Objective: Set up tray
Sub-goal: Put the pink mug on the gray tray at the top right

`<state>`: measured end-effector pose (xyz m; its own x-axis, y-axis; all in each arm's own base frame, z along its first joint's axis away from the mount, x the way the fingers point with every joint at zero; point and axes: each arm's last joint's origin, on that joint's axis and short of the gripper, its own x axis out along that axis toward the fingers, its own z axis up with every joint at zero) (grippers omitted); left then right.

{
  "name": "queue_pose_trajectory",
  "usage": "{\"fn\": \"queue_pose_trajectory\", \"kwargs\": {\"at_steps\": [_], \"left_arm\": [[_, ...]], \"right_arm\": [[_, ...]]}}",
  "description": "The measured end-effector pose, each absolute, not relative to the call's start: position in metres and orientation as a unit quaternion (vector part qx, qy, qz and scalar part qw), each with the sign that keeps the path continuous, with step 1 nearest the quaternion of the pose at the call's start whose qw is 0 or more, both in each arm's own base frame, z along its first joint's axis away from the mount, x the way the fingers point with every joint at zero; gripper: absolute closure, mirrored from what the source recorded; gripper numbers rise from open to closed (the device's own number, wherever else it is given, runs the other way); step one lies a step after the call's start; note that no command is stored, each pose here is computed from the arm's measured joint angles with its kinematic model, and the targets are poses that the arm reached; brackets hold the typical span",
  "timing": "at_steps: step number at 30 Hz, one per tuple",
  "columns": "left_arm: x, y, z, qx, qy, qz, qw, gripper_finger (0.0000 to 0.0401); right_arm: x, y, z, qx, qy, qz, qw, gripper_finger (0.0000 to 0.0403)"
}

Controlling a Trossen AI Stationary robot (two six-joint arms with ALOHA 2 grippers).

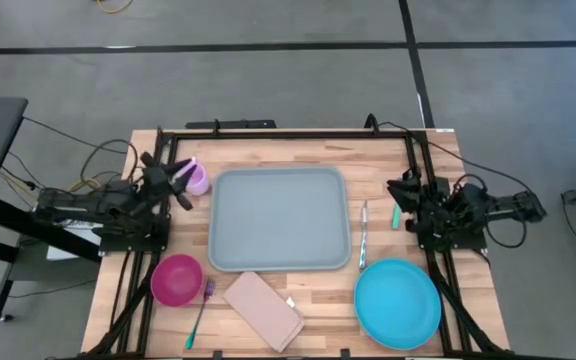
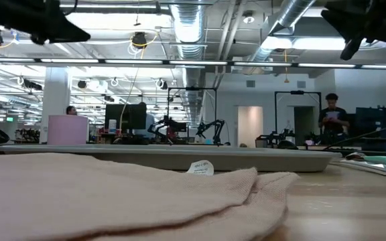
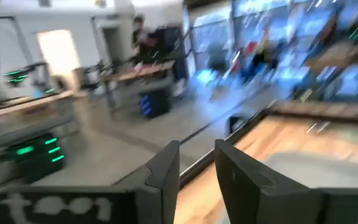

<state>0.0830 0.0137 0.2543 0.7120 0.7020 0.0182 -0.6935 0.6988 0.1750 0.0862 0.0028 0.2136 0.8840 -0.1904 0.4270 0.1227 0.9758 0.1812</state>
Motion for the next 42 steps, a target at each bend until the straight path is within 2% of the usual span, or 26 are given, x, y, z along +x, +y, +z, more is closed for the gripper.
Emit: {"fn": "queue_pose_trajectory", "kwargs": {"at_steps": [4,8,15,20,26,33,42], "left_arm": [[0.093,0.014,0.273,0.111,0.109,0.410,0.899,0.0270],[0.104,0.015,0.290,0.095,0.166,0.424,0.885,0.0243],[0.109,0.028,0.304,0.009,0.304,0.407,0.861,0.0235],[0.115,0.044,0.291,-0.045,0.367,0.387,0.845,0.0235],[0.124,0.071,0.260,-0.105,0.408,0.410,0.809,0.0235],[0.138,0.097,0.243,-0.148,0.442,0.397,0.790,0.0235],[0.150,0.120,0.216,-0.175,0.506,0.406,0.741,0.0235]], "right_arm": [[0.089,0.001,0.212,0.073,-0.216,-0.095,0.969,0.0331],[0.092,-0.001,0.210,0.098,-0.207,-0.098,0.969,0.0331],[0.092,-0.001,0.210,0.103,-0.205,-0.100,0.968,0.0331],[0.091,-0.002,0.212,0.102,-0.220,-0.100,0.965,0.0331],[0.091,-0.002,0.214,0.091,-0.226,-0.103,0.964,0.0331],[0.091,-0.002,0.214,0.086,-0.226,-0.104,0.965,0.0331],[0.092,-0.001,0.211,0.101,-0.211,-0.100,0.967,0.0331]]}}
